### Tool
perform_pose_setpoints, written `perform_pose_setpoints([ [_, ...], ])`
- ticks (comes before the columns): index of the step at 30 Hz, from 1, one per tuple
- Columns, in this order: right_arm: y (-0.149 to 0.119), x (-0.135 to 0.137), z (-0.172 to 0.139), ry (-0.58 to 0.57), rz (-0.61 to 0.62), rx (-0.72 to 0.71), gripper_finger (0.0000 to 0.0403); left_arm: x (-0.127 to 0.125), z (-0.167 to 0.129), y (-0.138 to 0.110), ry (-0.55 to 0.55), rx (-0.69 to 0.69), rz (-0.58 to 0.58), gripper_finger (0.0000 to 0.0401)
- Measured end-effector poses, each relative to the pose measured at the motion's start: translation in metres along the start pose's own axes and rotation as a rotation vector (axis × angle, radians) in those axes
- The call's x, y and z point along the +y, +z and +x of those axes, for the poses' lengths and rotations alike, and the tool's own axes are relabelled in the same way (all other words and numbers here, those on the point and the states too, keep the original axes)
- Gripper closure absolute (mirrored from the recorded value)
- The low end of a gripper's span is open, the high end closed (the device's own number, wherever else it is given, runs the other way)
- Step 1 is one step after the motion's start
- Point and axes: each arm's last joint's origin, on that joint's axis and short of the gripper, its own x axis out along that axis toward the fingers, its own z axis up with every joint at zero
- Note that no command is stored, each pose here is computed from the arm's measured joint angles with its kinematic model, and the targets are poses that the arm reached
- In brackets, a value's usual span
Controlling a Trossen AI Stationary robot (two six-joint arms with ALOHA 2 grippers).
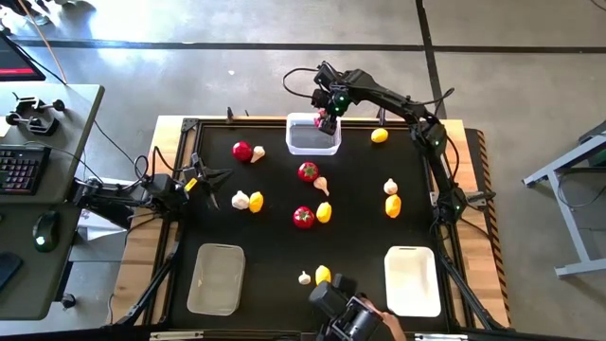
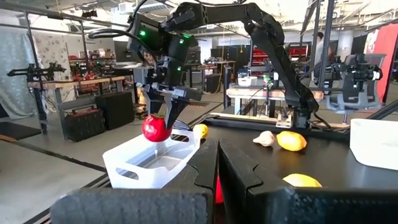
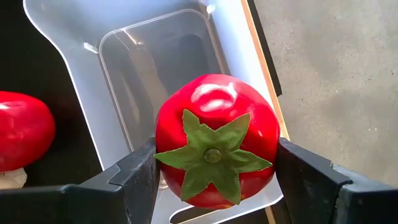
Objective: Sort produce into baskets
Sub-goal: Put the red tomato into the transparent bin
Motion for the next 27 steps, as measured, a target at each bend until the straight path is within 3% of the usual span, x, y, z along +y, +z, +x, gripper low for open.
perform_pose_setpoints([
  [27, -0.005, -0.015, 0.014, -0.012, 0.017, 0.012, 0.0141, 0.000, 0.000, 0.001, 0.001, -0.007, -0.005, 0.0401],
])
